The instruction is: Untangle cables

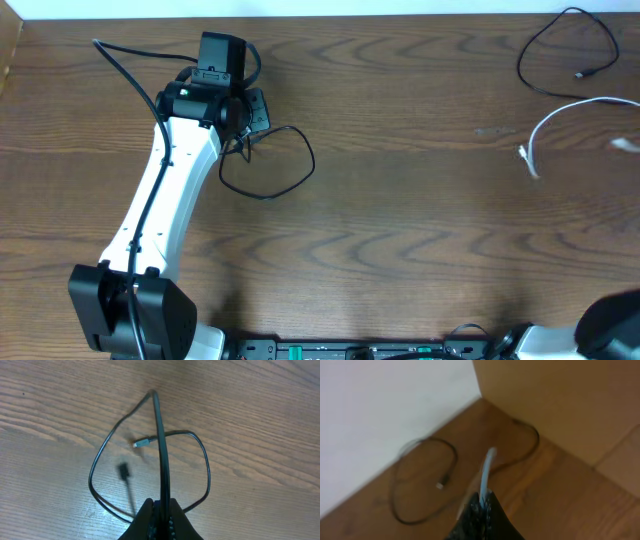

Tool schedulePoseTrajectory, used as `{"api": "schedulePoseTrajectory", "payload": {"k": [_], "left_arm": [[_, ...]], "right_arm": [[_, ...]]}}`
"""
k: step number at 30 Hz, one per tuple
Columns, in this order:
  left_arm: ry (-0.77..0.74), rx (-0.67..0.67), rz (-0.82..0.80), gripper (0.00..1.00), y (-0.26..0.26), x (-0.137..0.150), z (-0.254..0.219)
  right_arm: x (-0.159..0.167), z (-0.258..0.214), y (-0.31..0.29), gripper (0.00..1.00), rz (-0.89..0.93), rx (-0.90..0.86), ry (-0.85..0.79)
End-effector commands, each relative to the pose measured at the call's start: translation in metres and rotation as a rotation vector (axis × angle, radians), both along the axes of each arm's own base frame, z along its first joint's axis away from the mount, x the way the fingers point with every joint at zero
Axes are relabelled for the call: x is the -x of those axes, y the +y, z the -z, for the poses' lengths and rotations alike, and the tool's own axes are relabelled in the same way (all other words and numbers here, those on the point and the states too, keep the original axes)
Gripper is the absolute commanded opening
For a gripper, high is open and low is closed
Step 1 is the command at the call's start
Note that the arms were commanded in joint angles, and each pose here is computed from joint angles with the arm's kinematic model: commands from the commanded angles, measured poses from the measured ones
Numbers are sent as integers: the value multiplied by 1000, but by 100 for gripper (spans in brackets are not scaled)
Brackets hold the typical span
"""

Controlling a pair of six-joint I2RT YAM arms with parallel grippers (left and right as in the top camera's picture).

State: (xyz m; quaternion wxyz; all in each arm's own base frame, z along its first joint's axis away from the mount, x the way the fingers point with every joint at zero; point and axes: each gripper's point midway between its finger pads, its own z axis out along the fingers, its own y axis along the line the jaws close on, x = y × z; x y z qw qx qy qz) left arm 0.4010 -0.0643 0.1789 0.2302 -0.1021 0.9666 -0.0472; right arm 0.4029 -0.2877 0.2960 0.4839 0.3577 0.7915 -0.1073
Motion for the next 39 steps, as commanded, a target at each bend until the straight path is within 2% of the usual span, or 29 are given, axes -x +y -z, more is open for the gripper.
{"api": "schedulePoseTrajectory", "payload": {"k": [1, 2, 4, 7, 10, 11, 13, 16, 18, 20, 22, 23, 25, 26, 28, 31, 33, 35, 39], "left_arm": [[0, -9, 10, 7, 2, -1, 0], [0, -8, 11, 7, 1, -1, 0], [-1, 6, 19, 8, -1, -1, -1], [-9, 34, 37, 8, -7, -3, -2], [-21, 78, 68, 7, -16, -5, -5], [-25, 114, 96, 8, -24, -6, -6], [-29, 185, 150, 7, -43, -5, -9], [-41, 258, 247, 7, -78, -1, -15], [-55, 294, 369, 7, -123, 10, -19], [-70, 287, 500, 7, -164, 27, -22], [-77, 250, 547, 7, -179, 36, -21], [-74, 191, 546, 8, -181, 41, -16], [-62, 113, 526, 16, -175, 43, -9], [-52, 78, 514, 17, -171, 44, -5], [-15, 14, 489, 34, -159, 46, 6], [53, -118, 405, 64, -128, 47, 23], [79, -269, 222, 67, -82, 44, 25], [91, -344, 84, 67, -48, 44, 22], [158, -326, -71, 67, -12, 50, 26]], "right_arm": [[3, 23, -28, 1, 93, 36, 71], [-4, 30, -36, 28, 90, 35, 56], [-18, 27, -27, 99, 12, 11, 10], [-33, 18, 0, 99, -146, -50, -60], [-50, 2, 48, 99, -391, -148, -154], [-56, -3, 73, 99, -505, -195, -188], [-62, -5, 101, 99, -605, -241, -202], [-69, -4, 133, 99, -688, -273, -198], [-75, -2, 156, 99, -733, -286, -186], [-79, 1, 178, 99, -771, -300, -166], [-81, 2, 187, 99, -787, -306, -158], [-82, 3, 196, 99, -804, -311, -153], [-83, 4, 205, 99, -819, -318, -145], [-83, 5, 209, 99, -827, -323, -139], [-83, 8, 216, 99, -837, -331, -128], [-82, 12, 229, 99, -853, -347, -106], [-83, 22, 239, 99, -843, -343, -63], [-84, 30, 250, 99, -835, -335, -23], [-80, 50, 295, 99, -900, -351, 59]]}}
